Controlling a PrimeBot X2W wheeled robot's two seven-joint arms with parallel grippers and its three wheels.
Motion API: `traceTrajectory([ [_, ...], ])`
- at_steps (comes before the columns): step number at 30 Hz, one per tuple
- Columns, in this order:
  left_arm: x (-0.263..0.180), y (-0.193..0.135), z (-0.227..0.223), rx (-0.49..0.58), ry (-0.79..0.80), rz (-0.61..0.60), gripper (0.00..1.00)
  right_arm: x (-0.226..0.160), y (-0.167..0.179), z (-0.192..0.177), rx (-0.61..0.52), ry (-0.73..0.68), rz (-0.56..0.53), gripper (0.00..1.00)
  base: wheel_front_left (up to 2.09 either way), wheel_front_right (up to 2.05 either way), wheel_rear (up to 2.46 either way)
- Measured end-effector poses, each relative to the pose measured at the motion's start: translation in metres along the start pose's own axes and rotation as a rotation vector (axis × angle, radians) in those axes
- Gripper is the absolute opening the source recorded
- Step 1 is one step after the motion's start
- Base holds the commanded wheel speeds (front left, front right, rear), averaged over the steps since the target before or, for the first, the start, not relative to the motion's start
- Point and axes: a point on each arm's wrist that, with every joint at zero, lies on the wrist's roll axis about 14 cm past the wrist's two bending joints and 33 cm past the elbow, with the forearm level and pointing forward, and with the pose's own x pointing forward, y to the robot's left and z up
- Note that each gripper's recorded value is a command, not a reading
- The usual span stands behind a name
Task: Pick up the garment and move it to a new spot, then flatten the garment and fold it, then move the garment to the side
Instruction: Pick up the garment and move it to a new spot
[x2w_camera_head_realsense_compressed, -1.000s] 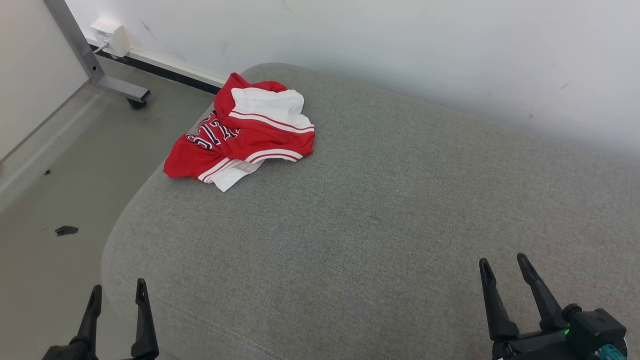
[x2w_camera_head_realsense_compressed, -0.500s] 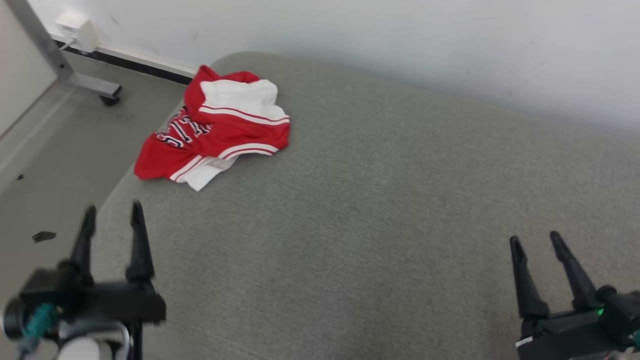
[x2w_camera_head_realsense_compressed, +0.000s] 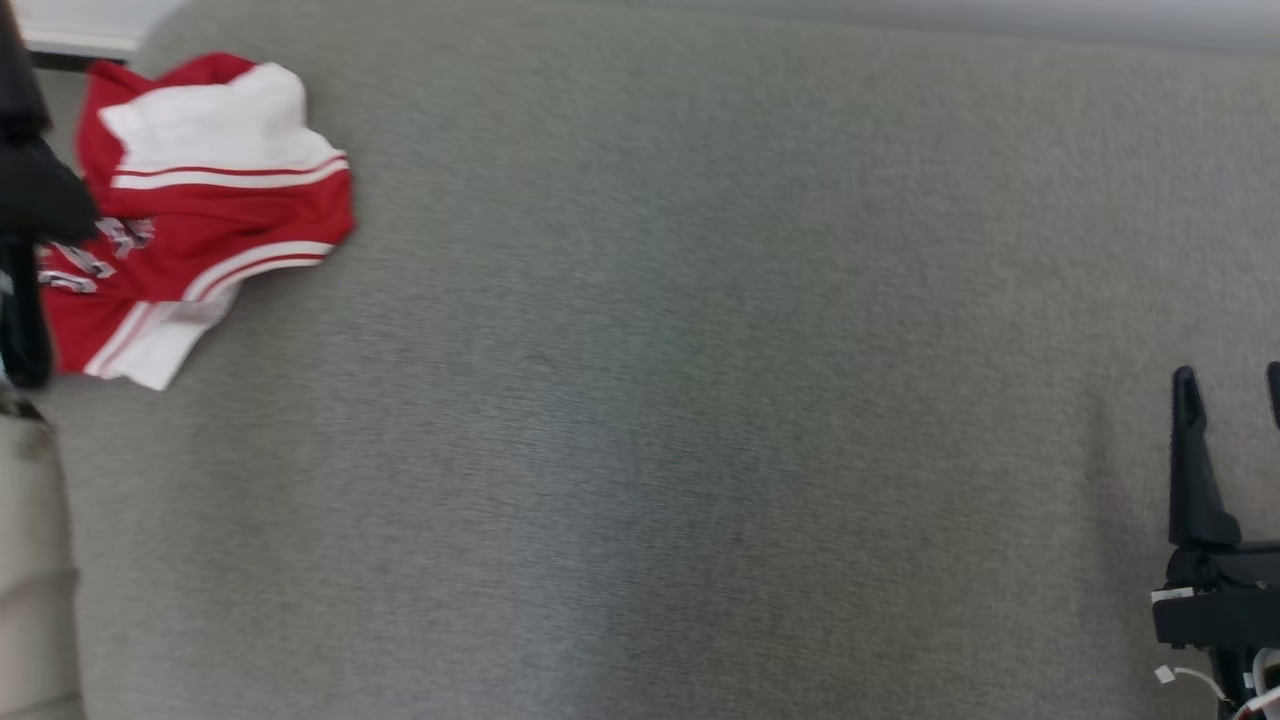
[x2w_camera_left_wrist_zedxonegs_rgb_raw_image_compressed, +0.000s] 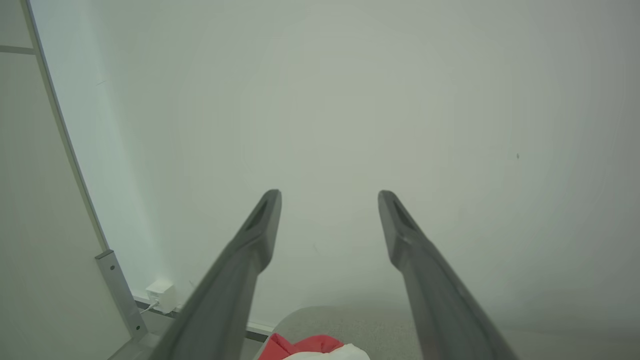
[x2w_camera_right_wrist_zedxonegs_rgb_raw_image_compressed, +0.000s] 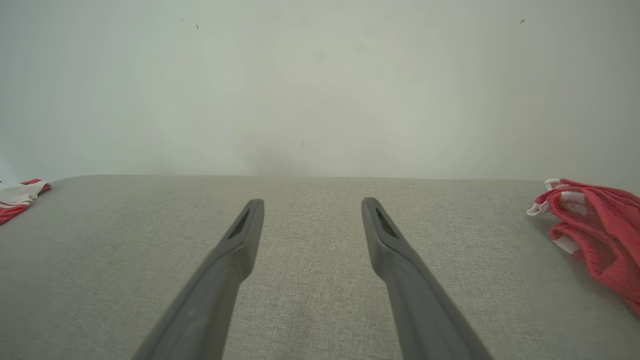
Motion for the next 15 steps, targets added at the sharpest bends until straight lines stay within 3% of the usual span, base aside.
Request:
traceTrajectory([
  [8,0.052,-0.033,-0.086,0.018,0.206,-0.023,1.00,-0.021,-0.054,-0.026,-0.021,0.060,-0.149,1.00,0.00,0.00,0.00],
  [15,0.042,-0.047,-0.197,0.026,0.534,-0.020,1.00,-0.036,-0.080,-0.043,-0.040,0.111,-0.224,1.00,0.00,0.00,0.00],
])
